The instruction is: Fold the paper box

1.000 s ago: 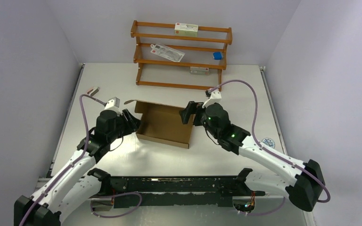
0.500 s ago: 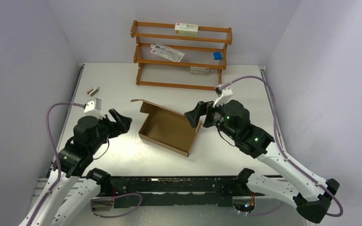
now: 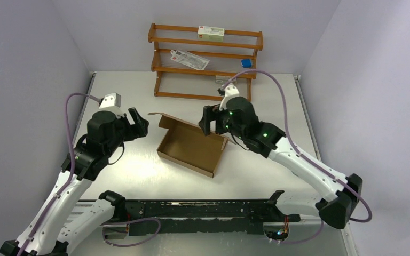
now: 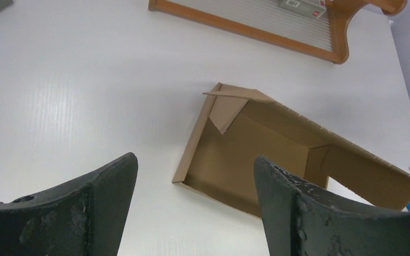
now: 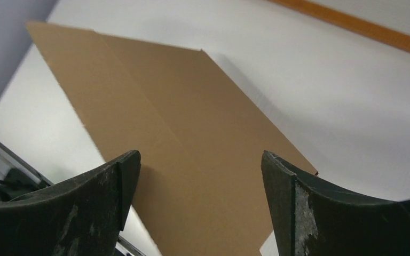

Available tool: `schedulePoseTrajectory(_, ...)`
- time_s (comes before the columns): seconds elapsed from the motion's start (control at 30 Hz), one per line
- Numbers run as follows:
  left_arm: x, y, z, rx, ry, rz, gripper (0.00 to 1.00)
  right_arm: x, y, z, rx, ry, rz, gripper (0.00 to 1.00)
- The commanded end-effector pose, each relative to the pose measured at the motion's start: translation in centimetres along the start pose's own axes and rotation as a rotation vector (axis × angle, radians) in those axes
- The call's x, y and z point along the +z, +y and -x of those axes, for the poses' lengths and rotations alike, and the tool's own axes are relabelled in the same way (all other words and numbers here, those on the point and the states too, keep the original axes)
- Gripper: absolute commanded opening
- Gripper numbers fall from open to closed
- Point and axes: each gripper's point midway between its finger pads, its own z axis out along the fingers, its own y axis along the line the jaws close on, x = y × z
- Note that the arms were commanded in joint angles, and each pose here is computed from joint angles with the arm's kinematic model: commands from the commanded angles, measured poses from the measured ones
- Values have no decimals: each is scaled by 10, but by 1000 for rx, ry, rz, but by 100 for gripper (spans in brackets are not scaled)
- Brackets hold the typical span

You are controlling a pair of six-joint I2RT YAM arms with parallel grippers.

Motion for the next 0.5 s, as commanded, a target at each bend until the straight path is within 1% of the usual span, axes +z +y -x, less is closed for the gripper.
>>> schedulePoseTrajectory(0.0, -14, 3, 26, 59, -79, 24, 84, 13, 12, -14, -53, 66, 62, 85)
schedulePoseTrajectory(0.07, -17, 5, 27, 67, -90, 28, 84, 18, 16, -26, -68, 100, 94, 82)
schedulePoseTrajectory(0.17, -18, 10, 22, 71, -89, 36, 84, 22, 15, -49, -83, 165, 108, 81)
schedulePoseTrajectory(0.33, -12, 12, 10, 74, -59, 32, 84, 27, 9, -99, -101, 279, 113, 82)
schedulePoseTrajectory(0.47, -8, 11, 7, 91, -38, 34, 83, 32, -3, -139, -120, 372, 64, 84)
